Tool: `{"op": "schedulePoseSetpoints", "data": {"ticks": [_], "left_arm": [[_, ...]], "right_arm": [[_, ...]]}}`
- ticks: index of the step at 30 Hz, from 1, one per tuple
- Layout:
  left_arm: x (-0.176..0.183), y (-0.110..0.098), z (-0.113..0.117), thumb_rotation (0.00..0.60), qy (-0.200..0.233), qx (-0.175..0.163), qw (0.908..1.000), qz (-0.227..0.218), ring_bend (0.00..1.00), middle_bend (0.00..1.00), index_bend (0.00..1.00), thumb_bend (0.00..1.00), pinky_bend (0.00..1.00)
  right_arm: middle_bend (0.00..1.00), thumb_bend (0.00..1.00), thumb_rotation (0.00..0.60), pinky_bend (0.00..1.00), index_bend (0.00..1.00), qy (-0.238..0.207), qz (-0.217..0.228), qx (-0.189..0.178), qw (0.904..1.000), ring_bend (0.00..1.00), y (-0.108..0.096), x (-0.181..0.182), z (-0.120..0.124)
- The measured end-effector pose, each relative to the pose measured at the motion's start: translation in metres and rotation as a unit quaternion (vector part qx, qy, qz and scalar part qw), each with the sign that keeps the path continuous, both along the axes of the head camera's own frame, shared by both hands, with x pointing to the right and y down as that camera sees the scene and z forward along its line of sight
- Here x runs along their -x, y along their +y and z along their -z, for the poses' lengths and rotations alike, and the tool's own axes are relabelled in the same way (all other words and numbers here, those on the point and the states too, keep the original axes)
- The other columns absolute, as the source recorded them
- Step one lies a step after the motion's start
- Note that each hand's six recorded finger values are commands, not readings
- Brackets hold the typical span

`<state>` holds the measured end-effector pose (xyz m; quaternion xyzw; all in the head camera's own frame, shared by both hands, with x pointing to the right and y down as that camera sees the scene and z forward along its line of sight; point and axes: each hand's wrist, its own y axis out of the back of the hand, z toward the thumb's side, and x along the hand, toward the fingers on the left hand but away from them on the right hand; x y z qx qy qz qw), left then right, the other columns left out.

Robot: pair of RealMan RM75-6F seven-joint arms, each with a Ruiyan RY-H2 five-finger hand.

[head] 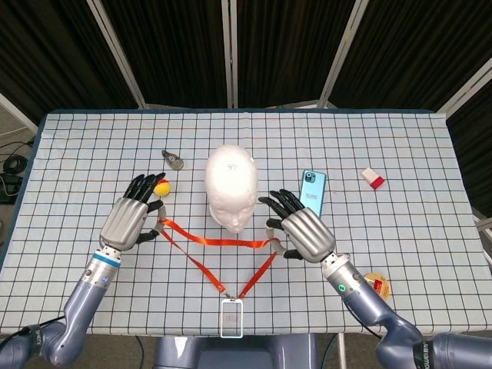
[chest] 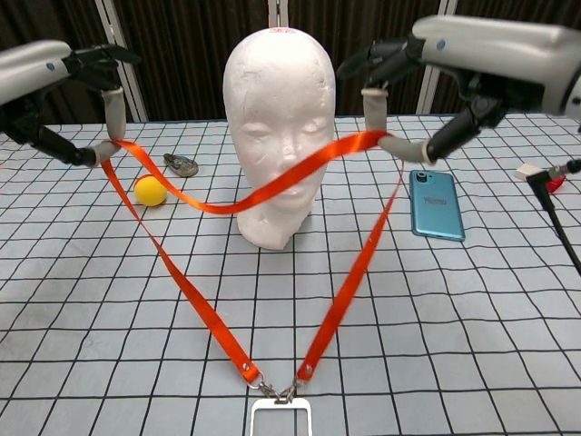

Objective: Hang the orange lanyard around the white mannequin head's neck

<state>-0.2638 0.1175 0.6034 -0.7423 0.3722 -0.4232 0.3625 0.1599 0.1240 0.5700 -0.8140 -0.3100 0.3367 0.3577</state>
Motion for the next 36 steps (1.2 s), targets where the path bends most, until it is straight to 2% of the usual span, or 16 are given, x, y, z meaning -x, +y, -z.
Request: {"op": "schedulePoseSetpoints", "data": {"ticks": [3,6,12,21,24,32,36], "left_arm": [[-0.004,-0.011,0.012,0.6,0.016,0.003,0.9998,0.012,0.0,0.0,0.71,0.44,0.0],[-0.011,-0.022,0.028,0.6,0.035,-0.001,0.9992,0.017,0.0,0.0,0.72,0.44,0.0],[-0.011,-0.033,0.043,0.6,0.039,-0.011,0.9988,0.029,0.0,0.0,0.72,0.44,0.0],[-0.012,-0.056,0.045,0.6,0.041,0.008,0.9973,0.061,0.0,0.0,0.72,0.46,0.0],[-0.012,-0.07,0.045,0.6,0.034,0.002,0.9971,0.068,0.0,0.0,0.72,0.47,0.0],[-0.012,-0.098,0.052,0.6,0.06,-0.014,0.9947,0.082,0.0,0.0,0.72,0.47,0.0],[-0.011,-0.112,0.051,0.6,0.054,-0.015,0.9947,0.086,0.0,0.0,0.71,0.47,0.0]], "right_arm": [[0.12,0.48,0.6,0.0,0.73,-0.013,-0.014,-0.014,0.9997,0.0,-0.013,0.004,0.015],[0.12,0.48,0.6,0.0,0.73,-0.035,-0.028,-0.011,0.9989,0.0,-0.02,0.008,0.028],[0.12,0.48,0.6,0.0,0.73,-0.05,-0.045,-0.01,0.9977,0.0,-0.031,0.013,0.044],[0.14,0.48,0.6,0.0,0.73,-0.036,-0.082,-0.002,0.996,0.0,-0.054,0.016,0.041],[0.15,0.48,0.6,0.0,0.73,-0.034,-0.096,-0.006,0.9948,0.0,-0.067,0.015,0.041],[0.16,0.48,0.6,0.0,0.73,-0.045,-0.132,-0.011,0.9901,0.0,-0.098,0.008,0.043],[0.16,0.48,0.6,0.0,0.73,-0.037,-0.152,-0.01,0.9877,0.0,-0.116,0.0,0.037]]}}
